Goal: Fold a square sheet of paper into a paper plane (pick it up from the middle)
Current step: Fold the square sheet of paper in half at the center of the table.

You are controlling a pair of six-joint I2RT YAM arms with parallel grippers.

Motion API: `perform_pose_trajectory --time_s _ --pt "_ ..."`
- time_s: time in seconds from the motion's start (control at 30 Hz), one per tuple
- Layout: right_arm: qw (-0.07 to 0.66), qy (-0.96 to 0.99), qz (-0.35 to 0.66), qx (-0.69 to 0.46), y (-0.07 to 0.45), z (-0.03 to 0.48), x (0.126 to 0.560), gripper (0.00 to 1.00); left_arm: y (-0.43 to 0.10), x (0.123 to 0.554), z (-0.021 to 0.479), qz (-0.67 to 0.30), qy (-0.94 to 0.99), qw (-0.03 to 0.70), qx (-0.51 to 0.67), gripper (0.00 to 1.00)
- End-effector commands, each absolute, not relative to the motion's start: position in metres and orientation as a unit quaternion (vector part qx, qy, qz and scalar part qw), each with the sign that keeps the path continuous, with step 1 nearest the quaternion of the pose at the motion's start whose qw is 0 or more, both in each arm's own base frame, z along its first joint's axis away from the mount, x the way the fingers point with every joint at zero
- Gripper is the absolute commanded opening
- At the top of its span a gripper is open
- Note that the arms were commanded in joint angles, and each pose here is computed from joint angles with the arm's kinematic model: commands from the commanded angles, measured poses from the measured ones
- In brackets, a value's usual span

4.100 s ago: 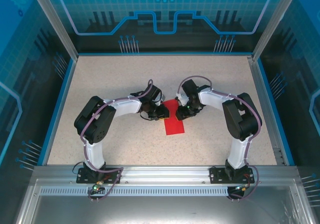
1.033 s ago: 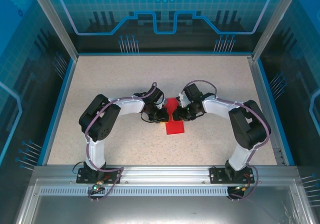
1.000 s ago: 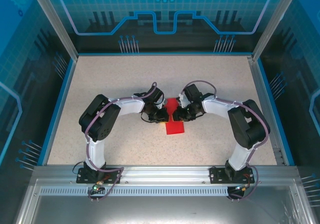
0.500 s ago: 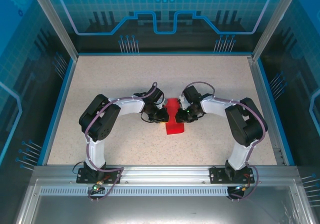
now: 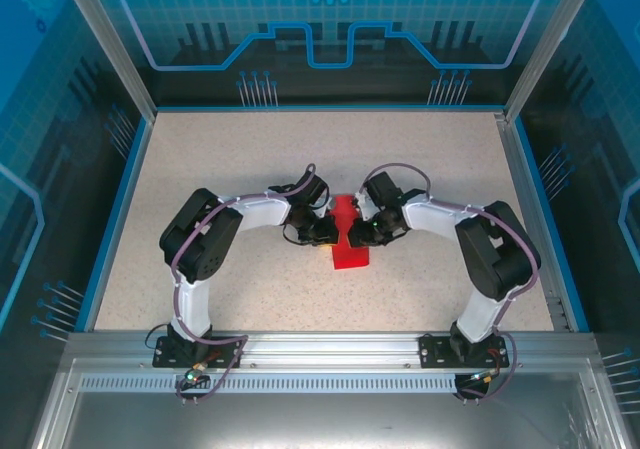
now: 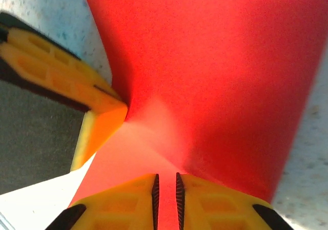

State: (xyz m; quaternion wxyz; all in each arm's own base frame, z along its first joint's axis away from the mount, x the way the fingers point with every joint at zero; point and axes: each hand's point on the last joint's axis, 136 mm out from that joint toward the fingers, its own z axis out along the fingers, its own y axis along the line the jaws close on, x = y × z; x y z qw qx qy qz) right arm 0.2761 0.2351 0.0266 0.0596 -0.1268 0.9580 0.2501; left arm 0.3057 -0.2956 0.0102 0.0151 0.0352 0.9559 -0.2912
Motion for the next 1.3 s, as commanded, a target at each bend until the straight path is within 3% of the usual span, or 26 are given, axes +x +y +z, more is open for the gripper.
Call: perform_pose_trajectory --time_s 0.0,0.27,1.0,1.27 --pt "0.028 0.96 0.249 -0.126 0.234 0.012 0.258 0.17 -0.265 0.286 -0.04 -0.2 0.979 -0.021 0.031 0.12" --pt "0.016 0.971 0.191 -0.143 0.211 0.002 0.251 0.17 -0.263 0.286 -0.042 -0.194 0.98 -0.021 0.034 0.12" --pt "-0.005 0.978 0.176 -0.113 0.176 -0.002 0.199 0.17 -0.261 0.286 -0.045 -0.186 0.981 -0.026 0.037 0.11" --pt "0.059 0.947 0.295 -0.112 0.218 0.049 0.22 0.18 -0.265 0.288 -0.039 -0.197 0.979 -0.022 0.041 0.11"
